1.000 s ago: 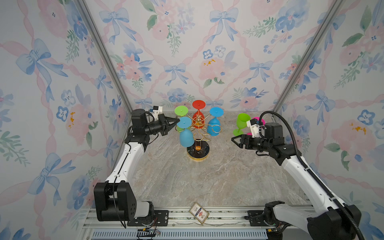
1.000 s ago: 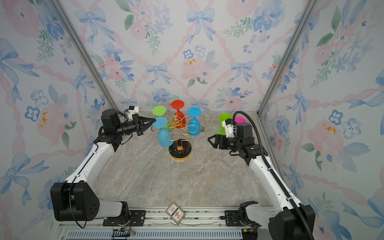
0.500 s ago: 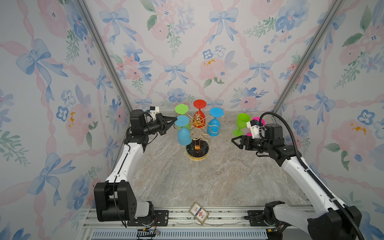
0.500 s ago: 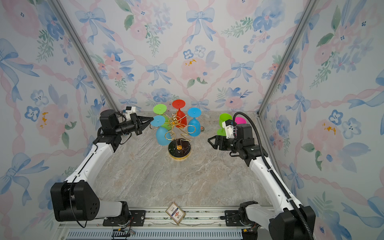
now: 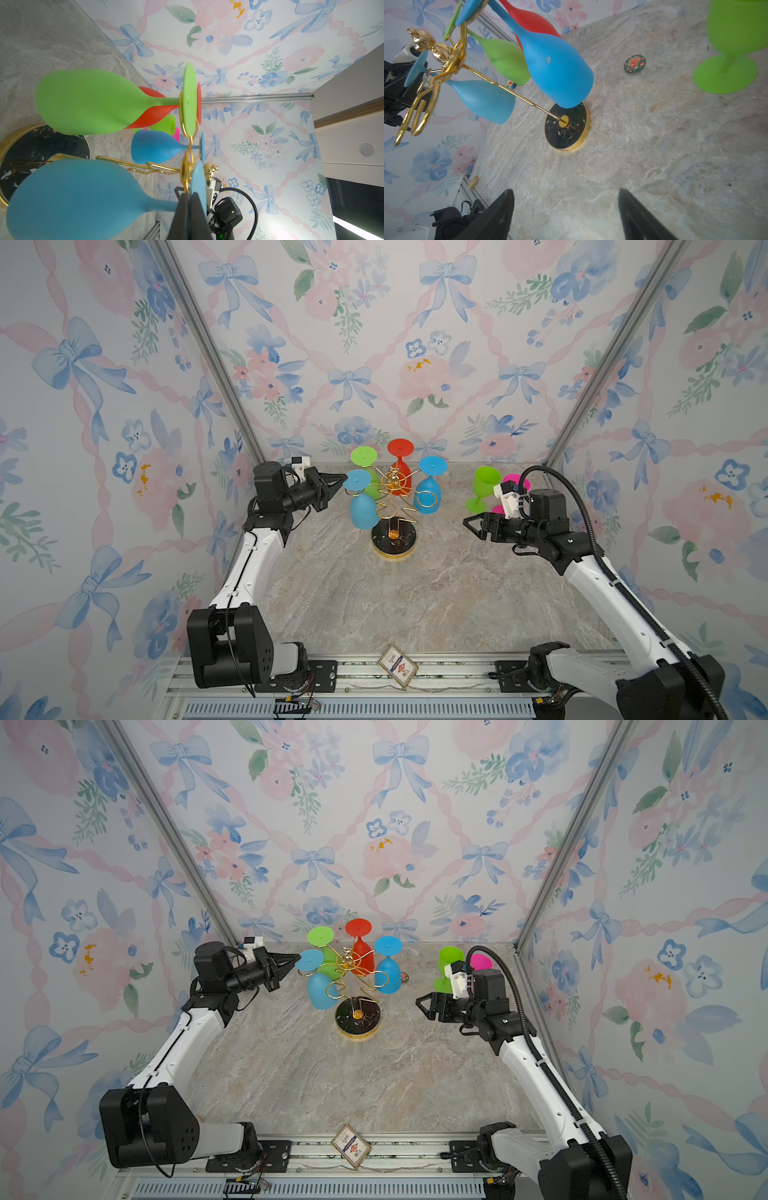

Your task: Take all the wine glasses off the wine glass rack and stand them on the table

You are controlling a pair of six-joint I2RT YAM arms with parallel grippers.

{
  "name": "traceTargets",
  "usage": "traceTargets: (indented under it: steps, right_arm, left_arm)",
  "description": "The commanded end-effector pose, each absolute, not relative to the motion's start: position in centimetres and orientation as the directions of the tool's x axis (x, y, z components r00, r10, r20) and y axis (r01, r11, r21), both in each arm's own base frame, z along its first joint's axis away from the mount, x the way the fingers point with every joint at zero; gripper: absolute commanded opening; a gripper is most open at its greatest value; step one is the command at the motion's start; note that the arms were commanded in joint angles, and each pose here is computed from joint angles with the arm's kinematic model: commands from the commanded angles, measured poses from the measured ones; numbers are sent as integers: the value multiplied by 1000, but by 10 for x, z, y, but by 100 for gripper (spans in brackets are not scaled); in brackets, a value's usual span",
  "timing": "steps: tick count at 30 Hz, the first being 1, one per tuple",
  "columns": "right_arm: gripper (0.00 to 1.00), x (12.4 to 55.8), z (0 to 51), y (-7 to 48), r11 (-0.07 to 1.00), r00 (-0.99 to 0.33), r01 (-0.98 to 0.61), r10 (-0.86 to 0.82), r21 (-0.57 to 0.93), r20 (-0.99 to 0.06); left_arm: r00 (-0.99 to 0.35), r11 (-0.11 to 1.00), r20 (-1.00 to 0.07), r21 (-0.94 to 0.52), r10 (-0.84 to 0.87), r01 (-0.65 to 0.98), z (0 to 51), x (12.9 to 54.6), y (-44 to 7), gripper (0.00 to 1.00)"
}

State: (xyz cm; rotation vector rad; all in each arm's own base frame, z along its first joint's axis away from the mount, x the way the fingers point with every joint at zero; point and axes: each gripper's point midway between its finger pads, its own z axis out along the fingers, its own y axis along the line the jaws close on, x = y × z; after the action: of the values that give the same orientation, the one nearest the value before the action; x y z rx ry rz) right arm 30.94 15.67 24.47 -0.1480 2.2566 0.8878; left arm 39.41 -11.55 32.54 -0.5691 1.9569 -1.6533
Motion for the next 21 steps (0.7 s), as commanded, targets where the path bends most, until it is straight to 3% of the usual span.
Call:
traceTargets:
  steps: [1, 21]
  right_arm:
    - [81, 305, 245, 161, 747, -750, -350, 139, 566, -647]
    - [81, 307, 244, 164, 737, -751, -358, 137, 573, -646]
  left_arm:
    - [-773, 174, -177, -981, -609, 88, 350, 393, -122, 0]
    - [-729, 261, -224, -963, -647, 65, 350, 408, -134, 0]
